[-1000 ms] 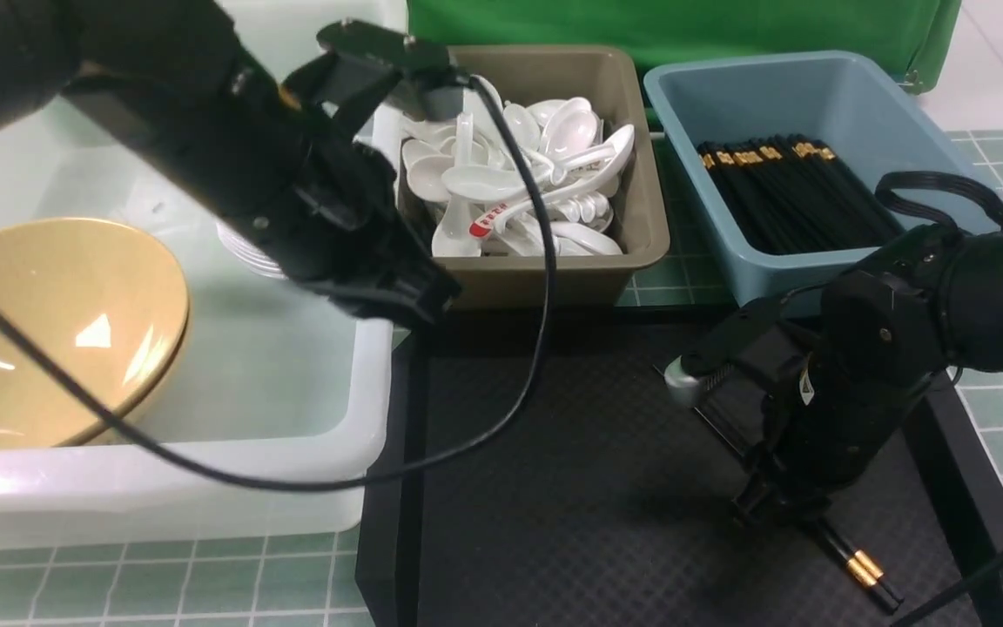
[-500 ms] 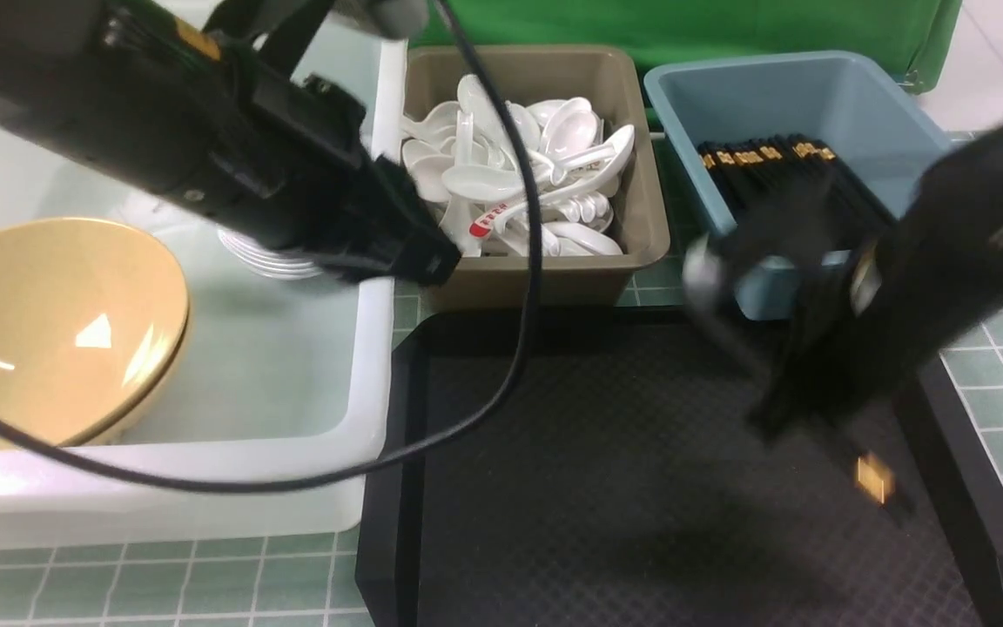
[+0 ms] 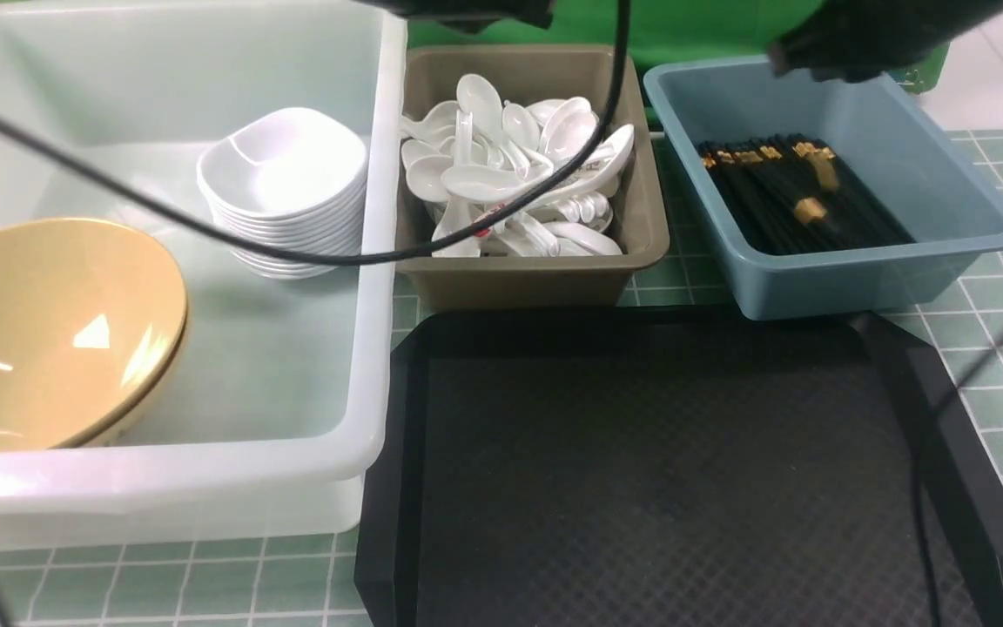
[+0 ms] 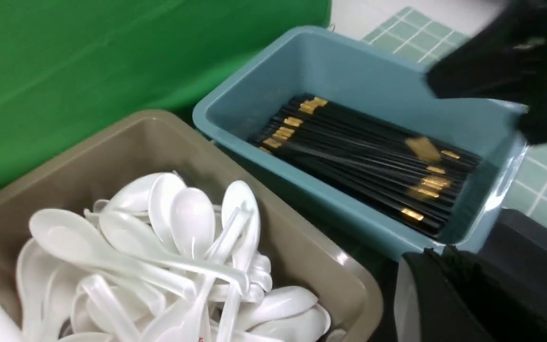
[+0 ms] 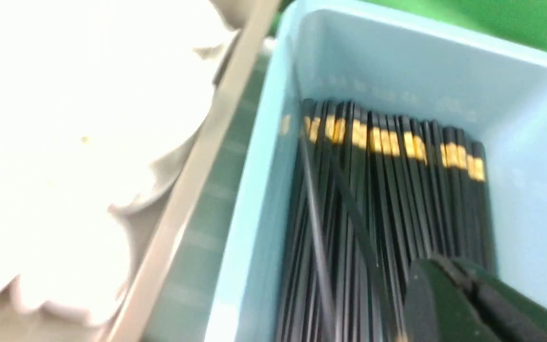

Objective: On blue table put chopsticks spoon bowls plates into blue grey white boxes.

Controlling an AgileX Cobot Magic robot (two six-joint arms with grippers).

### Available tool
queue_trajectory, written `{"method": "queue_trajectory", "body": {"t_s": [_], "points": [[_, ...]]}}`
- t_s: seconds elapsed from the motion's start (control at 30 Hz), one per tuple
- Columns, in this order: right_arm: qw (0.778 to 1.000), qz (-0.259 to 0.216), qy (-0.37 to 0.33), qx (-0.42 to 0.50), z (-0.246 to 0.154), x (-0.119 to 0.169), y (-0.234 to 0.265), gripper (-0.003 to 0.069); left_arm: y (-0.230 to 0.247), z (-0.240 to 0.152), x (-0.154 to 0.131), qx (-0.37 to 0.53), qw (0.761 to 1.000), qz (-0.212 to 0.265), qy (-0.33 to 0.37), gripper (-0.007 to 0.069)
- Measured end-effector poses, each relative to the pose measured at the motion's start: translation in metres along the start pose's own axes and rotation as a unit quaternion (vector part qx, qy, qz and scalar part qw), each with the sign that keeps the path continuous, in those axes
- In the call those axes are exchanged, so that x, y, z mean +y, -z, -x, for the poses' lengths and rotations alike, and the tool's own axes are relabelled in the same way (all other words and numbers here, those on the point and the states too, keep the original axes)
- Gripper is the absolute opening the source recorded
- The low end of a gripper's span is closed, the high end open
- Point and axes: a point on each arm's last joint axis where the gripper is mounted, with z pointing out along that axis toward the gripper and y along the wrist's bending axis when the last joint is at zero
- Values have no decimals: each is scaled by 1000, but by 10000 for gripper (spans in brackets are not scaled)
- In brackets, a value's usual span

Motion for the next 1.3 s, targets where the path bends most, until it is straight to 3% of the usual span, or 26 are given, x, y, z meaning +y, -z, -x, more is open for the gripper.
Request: {"method": "queue_trajectory", "body": {"t_s": [0.1, 0.27, 0.4, 0.63, 0.87, 1.0, 1.03, 1.1, 1.2, 1.3], "points": [[1000, -3, -12, 26, -2, -3, -45, 39, -9, -7, 1, 23, 1000, -8, -1, -6], [997, -5, -17, 75, -11, -5, -80, 39, -3, -12, -3, 58, 998, -22, -16, -6], [997, -5, -8, 81, -8, -6, -72, 39, 5, -13, -6, 81, 996, -27, -27, -6], [998, 5, 36, 56, 11, -12, -10, 39, 35, -29, -12, 119, 992, -2, -37, -6], [998, 18, 32, 45, 11, -9, -20, 53, 66, -67, -27, 127, 992, 9, -16, -6], [997, 54, 20, 52, 5, -1, -42, 126, 71, -85, -31, 129, 991, 16, -6, -6], [996, 74, 8, 53, 2, 4, -55, 199, 71, -92, -32, 133, 991, 17, -2, -6], [995, 84, -3, 51, -1, 7, -66, 276, 71, -99, -32, 142, 990, 15, 2, -6], [996, 82, -11, 35, -2, 7, -80, 414, 69, -104, -33, 152, 988, 14, 6, -6], [997, 75, -18, 23, -4, 3, -92, 475, 69, -106, -33, 156, 988, 14, 6, -6]]}}
